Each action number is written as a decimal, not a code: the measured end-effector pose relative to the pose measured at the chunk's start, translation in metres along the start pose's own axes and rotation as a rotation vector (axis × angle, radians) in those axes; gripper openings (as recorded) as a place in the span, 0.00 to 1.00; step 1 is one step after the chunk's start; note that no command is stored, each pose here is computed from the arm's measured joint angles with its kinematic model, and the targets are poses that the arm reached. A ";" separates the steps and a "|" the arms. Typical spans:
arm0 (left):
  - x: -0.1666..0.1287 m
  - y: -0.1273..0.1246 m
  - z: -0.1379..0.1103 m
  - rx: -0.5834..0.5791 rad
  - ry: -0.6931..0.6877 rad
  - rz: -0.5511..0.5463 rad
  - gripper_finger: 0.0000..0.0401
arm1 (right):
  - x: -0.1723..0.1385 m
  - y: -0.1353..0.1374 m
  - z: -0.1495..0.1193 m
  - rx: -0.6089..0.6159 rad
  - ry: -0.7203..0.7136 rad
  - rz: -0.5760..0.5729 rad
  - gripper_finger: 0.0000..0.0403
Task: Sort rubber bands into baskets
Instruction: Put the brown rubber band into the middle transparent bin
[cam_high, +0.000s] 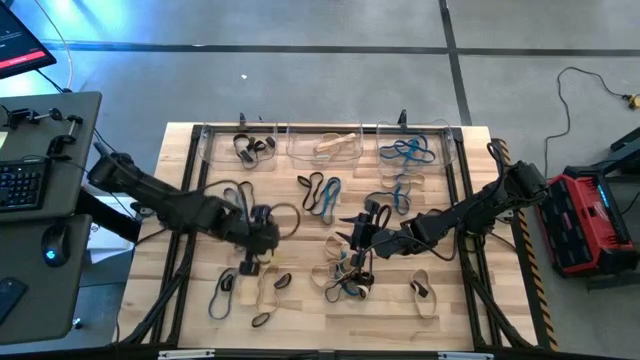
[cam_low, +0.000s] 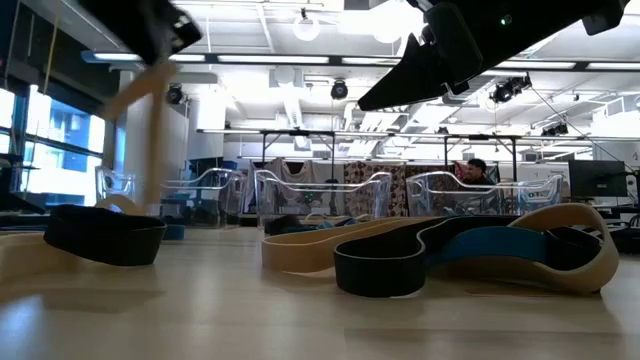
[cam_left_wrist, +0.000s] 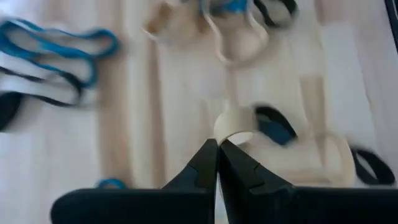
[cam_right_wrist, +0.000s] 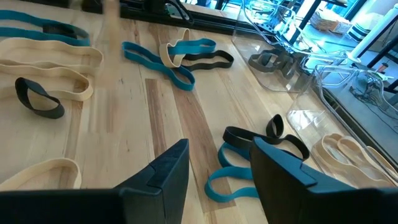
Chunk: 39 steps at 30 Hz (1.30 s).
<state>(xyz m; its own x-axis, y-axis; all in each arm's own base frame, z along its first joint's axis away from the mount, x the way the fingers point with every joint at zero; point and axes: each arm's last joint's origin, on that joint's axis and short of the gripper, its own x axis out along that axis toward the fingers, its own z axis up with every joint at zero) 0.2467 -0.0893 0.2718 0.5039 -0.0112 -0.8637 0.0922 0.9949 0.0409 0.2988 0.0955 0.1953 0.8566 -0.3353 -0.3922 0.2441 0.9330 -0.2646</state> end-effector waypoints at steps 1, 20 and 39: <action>-0.002 0.005 0.004 -0.007 -0.016 0.017 0.01 | 0.000 0.000 0.000 0.000 0.000 0.000 0.39; -0.024 0.165 0.049 -0.105 -0.170 0.399 0.01 | 0.000 0.000 0.000 0.030 0.000 0.000 0.39; 0.039 0.329 0.057 -0.162 -0.087 0.469 0.01 | 0.000 -0.001 -0.016 0.069 0.059 -0.006 0.39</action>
<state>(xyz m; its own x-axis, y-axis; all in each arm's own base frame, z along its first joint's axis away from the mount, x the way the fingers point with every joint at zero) 0.3455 0.2314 0.2802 0.5293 0.4394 -0.7258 -0.2927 0.8975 0.3299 0.2908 0.0926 0.1814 0.8270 -0.3466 -0.4427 0.2822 0.9369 -0.2063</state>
